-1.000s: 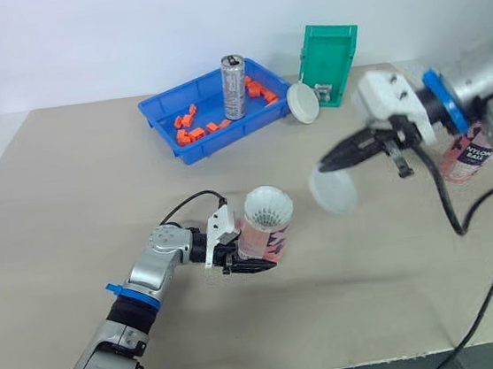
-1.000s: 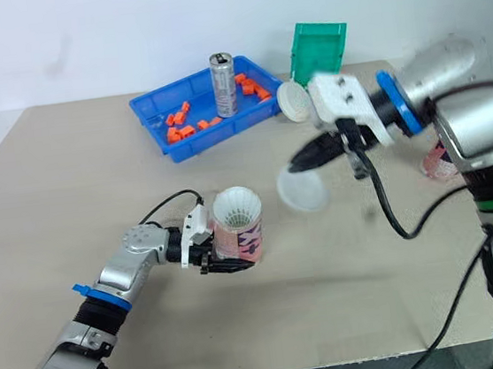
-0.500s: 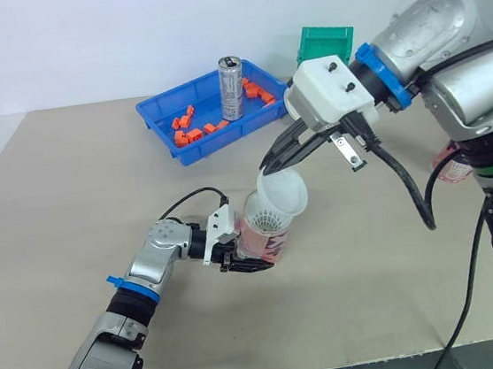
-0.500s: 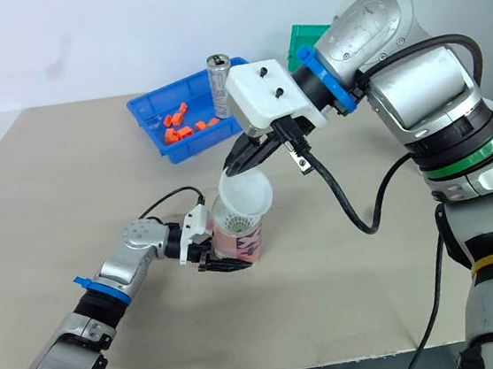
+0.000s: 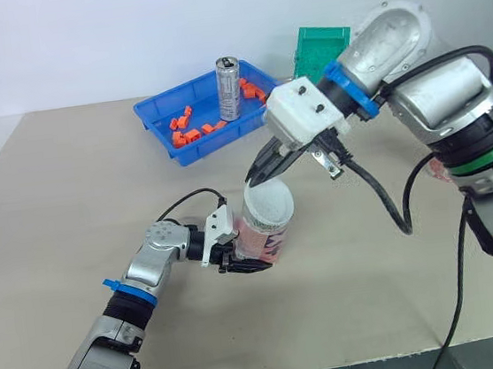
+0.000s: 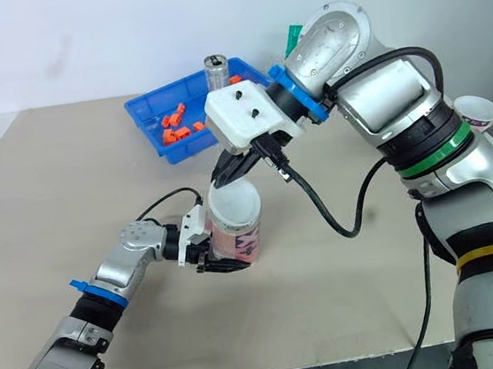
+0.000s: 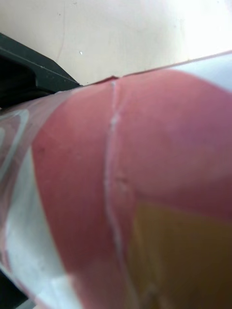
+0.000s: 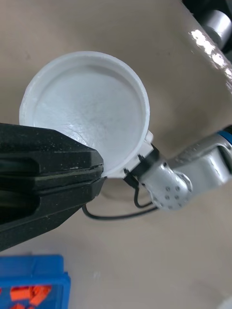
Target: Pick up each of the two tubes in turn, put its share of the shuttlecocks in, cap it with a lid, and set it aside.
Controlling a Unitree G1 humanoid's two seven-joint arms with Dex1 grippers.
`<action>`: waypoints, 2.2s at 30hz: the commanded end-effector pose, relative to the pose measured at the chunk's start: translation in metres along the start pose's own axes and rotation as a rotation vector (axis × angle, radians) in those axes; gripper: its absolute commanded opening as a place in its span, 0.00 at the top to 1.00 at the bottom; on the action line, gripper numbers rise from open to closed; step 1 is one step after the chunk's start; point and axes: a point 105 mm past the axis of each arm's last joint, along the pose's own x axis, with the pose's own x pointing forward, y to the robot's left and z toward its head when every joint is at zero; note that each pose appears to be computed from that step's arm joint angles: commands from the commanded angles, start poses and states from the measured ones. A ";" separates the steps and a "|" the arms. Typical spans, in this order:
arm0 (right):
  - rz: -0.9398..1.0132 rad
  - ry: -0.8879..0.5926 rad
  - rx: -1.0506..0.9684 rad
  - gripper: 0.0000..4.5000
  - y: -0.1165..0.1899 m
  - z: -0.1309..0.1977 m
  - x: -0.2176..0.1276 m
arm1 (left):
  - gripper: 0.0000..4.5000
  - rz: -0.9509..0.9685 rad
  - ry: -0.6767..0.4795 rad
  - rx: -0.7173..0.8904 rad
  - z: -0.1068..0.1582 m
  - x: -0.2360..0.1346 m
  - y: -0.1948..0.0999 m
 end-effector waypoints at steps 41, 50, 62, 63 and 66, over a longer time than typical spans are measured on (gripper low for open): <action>-0.061 -0.046 0.080 0.74 0.006 -0.003 -0.029 | 0.38 0.023 0.108 -0.152 -0.041 -0.003 -0.012; 0.078 0.003 0.061 0.99 0.027 -0.017 0.019 | 0.38 0.020 0.113 -0.145 -0.041 -0.005 -0.010; 0.102 0.029 0.040 0.99 0.029 -0.024 0.033 | 0.38 0.025 0.110 -0.135 -0.037 -0.006 -0.008; 0.072 -0.003 0.053 0.99 0.023 -0.019 0.027 | 0.38 0.025 0.110 -0.134 -0.038 -0.006 -0.008; -0.108 -0.157 0.133 0.93 -0.001 -0.002 -0.008 | 0.38 0.040 0.106 -0.108 -0.037 -0.007 -0.006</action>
